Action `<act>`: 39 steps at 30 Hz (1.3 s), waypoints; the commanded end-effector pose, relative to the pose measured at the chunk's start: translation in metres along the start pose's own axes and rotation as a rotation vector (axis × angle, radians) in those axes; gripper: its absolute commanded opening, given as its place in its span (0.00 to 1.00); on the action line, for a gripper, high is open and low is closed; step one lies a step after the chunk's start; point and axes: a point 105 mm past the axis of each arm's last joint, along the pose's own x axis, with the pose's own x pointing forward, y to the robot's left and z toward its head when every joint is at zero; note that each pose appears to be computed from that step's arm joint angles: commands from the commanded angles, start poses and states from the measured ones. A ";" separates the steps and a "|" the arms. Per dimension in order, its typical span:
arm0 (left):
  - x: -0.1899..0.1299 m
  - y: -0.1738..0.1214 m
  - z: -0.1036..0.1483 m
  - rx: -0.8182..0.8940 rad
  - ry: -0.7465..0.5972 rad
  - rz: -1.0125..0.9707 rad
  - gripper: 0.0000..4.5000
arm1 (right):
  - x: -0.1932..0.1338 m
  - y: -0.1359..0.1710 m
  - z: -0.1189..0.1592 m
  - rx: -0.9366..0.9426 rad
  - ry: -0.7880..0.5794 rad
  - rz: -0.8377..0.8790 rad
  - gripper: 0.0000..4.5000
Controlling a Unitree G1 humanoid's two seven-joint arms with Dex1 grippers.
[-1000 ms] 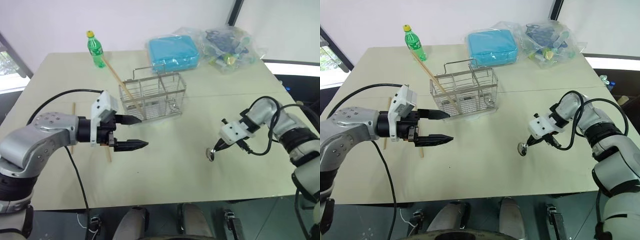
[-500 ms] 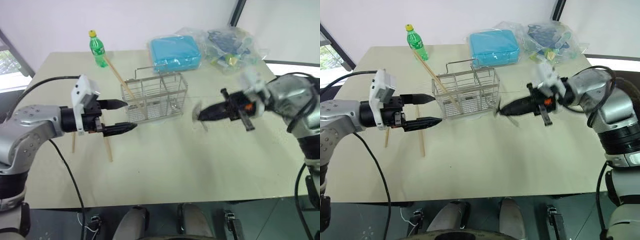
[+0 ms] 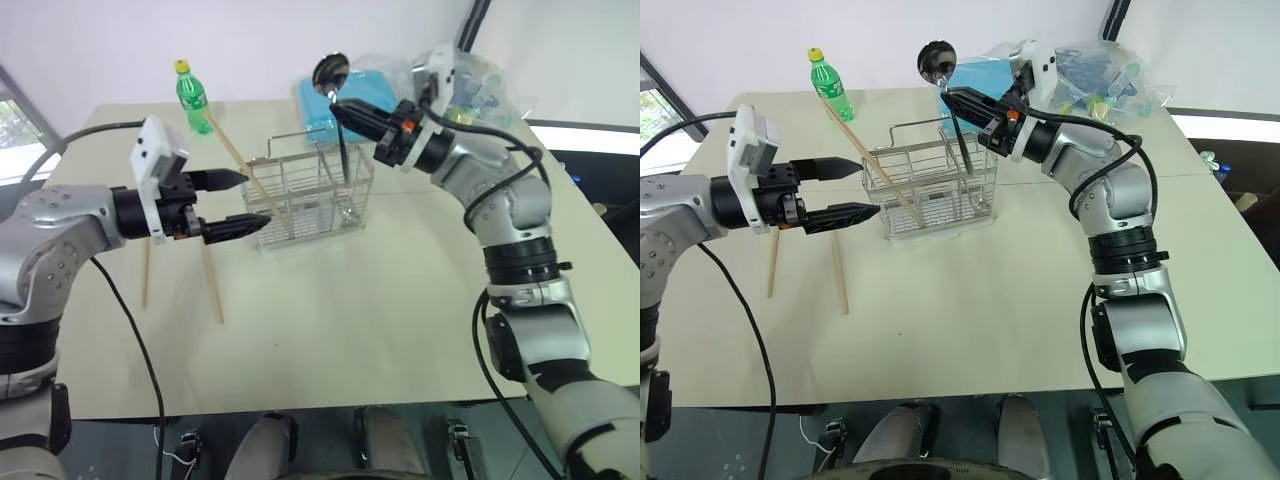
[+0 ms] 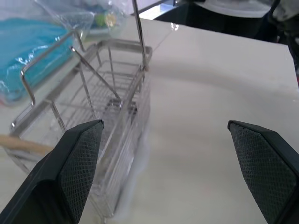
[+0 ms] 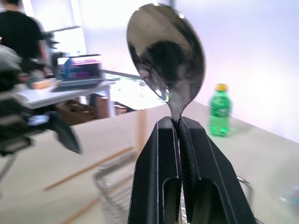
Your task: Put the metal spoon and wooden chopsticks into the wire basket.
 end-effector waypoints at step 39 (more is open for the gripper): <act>-0.012 0.016 0.024 0.057 -0.079 0.117 1.00 | 0.011 -0.012 -0.015 0.002 -0.011 -0.120 0.21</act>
